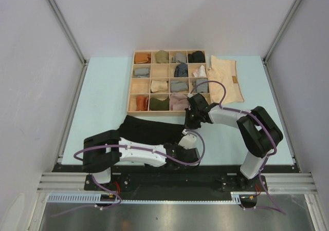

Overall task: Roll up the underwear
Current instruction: Fold the underwear at the center of the board.

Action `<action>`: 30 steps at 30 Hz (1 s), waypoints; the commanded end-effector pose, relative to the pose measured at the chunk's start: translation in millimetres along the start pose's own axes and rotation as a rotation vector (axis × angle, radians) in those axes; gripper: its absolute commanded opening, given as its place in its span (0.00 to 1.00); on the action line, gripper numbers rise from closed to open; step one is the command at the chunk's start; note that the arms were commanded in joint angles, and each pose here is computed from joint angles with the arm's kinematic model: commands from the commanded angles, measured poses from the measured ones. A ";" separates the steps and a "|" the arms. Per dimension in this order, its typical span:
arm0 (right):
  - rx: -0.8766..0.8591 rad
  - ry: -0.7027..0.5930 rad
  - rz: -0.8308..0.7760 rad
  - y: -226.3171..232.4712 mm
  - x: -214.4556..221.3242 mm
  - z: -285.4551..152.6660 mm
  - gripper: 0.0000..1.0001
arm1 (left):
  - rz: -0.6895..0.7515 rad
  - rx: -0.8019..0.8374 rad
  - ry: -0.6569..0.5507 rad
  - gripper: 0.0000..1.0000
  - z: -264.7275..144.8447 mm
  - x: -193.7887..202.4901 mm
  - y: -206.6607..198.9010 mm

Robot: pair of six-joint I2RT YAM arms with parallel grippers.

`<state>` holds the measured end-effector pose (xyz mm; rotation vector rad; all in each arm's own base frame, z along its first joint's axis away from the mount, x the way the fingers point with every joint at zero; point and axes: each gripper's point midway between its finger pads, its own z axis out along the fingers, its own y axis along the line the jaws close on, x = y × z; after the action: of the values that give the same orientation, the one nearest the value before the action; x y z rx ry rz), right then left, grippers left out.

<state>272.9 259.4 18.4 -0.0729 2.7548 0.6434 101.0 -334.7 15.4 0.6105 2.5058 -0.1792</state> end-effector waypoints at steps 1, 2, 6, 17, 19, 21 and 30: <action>0.036 -0.059 -0.014 -6.4 -13.6 -9.6 0.00 | 0.038 0.055 -0.044 0.02 -2.6 -14.2 -23.1; 0.046 -0.065 -0.014 -8.3 -14.9 -10.4 0.00 | 0.047 0.069 -0.058 0.00 -4.1 -18.9 -28.5; 0.078 -0.086 -0.012 -18.6 -21.3 -21.9 0.00 | 0.075 0.149 -0.112 0.00 -15.4 -38.4 -54.1; 0.207 -0.155 -0.029 -54.7 -33.9 -77.5 0.00 | 0.101 0.367 -0.199 0.00 -42.3 -86.5 -120.4; 0.235 -0.182 -0.036 -58.7 -35.6 -93.3 0.00 | 0.076 0.395 -0.223 0.00 -50.2 -97.4 -121.9; 0.247 -0.191 -0.035 -60.1 -34.2 -102.6 0.00 | 0.036 0.433 -0.250 0.00 -61.4 -107.7 -118.5; 0.250 -0.242 -0.050 -27.5 -47.4 -110.8 0.00 | -0.203 0.451 -0.239 0.00 -54.2 -97.3 -40.0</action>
<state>277.9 172.0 100.5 -0.0135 2.6117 0.3031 123.0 -410.9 97.8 0.6110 2.3121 -0.7370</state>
